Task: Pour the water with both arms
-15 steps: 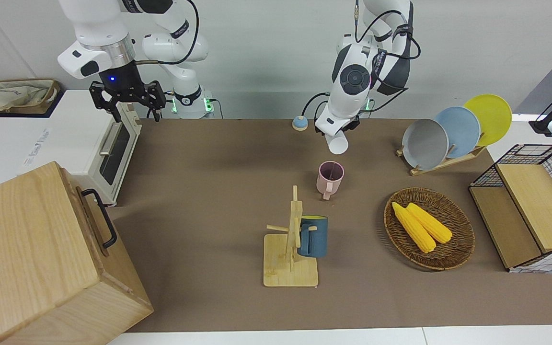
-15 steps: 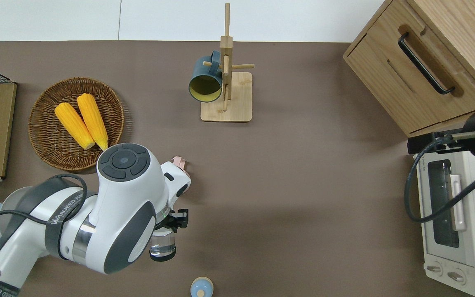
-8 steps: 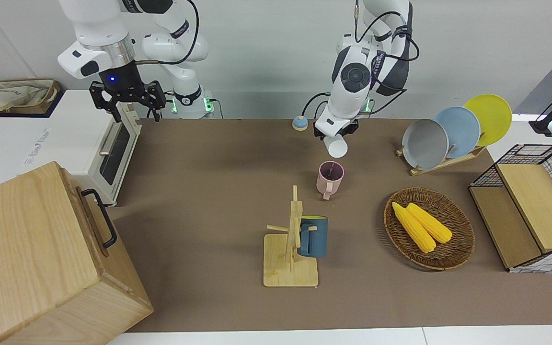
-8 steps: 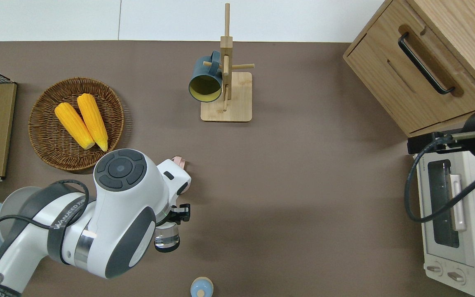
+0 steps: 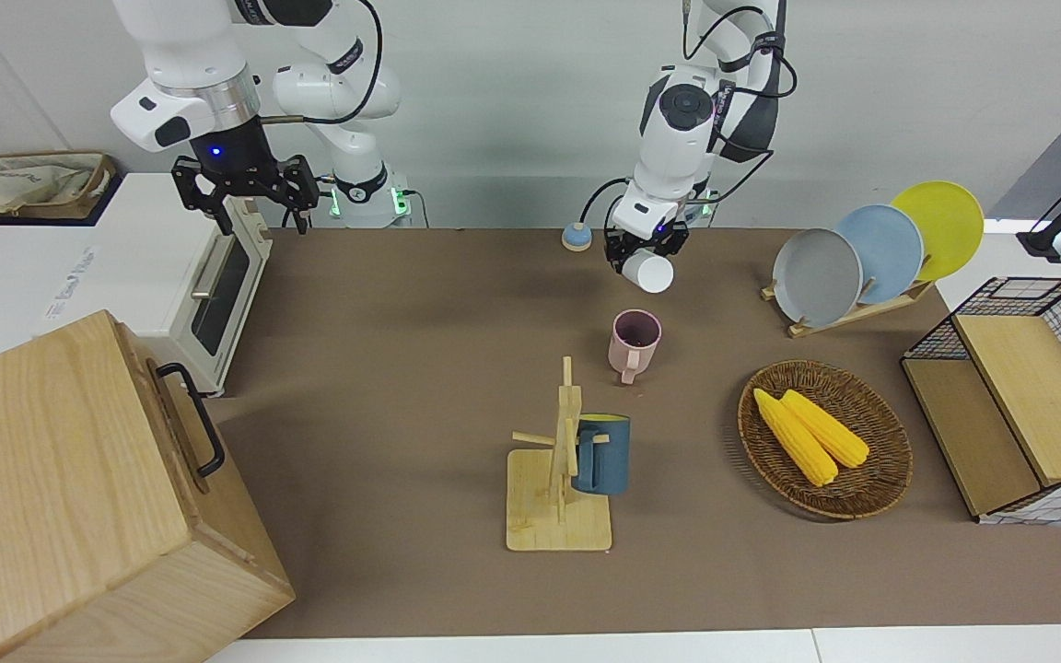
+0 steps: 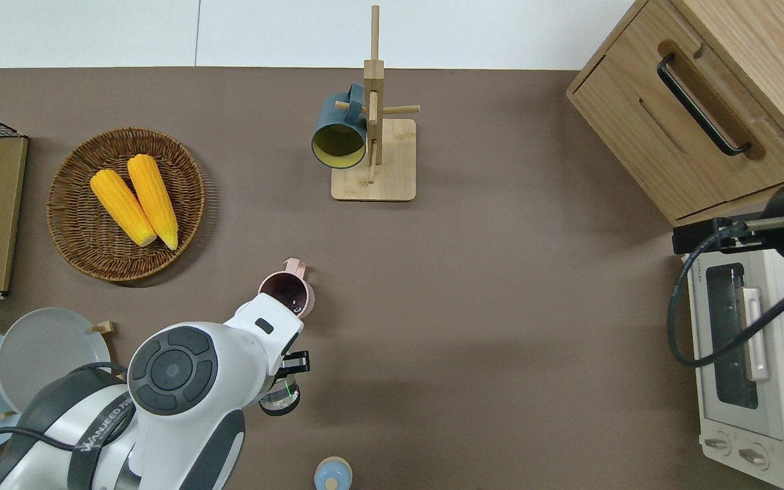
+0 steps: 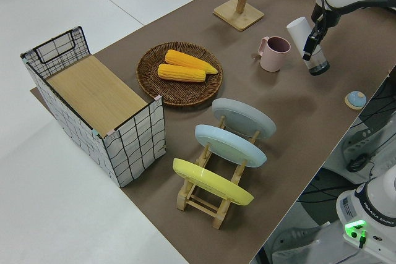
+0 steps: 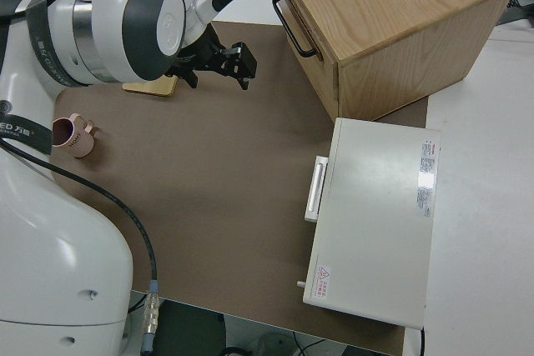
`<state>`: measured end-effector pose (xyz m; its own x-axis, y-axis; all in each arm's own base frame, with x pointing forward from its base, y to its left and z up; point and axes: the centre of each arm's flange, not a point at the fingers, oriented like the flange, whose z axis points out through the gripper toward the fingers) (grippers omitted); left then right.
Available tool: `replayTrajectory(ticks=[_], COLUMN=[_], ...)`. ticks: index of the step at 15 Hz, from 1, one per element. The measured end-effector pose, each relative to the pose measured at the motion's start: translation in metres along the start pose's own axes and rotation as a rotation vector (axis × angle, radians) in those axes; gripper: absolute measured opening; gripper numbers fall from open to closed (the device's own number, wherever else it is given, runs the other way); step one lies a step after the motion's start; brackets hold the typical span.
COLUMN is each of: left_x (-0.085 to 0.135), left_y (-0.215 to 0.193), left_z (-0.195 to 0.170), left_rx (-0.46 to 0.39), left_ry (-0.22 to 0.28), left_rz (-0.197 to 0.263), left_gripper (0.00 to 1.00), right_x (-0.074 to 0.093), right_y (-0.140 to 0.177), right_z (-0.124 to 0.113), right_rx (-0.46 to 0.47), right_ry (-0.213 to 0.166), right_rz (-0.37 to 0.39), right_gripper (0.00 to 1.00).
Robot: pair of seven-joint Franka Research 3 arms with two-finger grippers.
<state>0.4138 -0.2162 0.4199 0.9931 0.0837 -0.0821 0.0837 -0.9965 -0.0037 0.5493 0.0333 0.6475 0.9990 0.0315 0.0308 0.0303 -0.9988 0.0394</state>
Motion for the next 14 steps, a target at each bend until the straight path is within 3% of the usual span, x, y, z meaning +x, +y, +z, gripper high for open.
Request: replayTrajectory(ticks=[5, 14], left_x=[0.007, 0.066], left_y=[-0.01, -0.094], left_z=[0.0, -0.023], left_rx=[0.019, 0.046], left_ry=[0.03, 0.236], left_rz=[-0.033, -0.227], left_gripper=[0.65, 0.65], right_x=[0.0, 0.0], right_y=[0.0, 0.0], right_z=[0.0, 0.0], right_rx=[0.0, 0.0], right_ry=[0.0, 0.0], right_rz=[0.0, 0.0], right_gripper=[1.0, 1.0])
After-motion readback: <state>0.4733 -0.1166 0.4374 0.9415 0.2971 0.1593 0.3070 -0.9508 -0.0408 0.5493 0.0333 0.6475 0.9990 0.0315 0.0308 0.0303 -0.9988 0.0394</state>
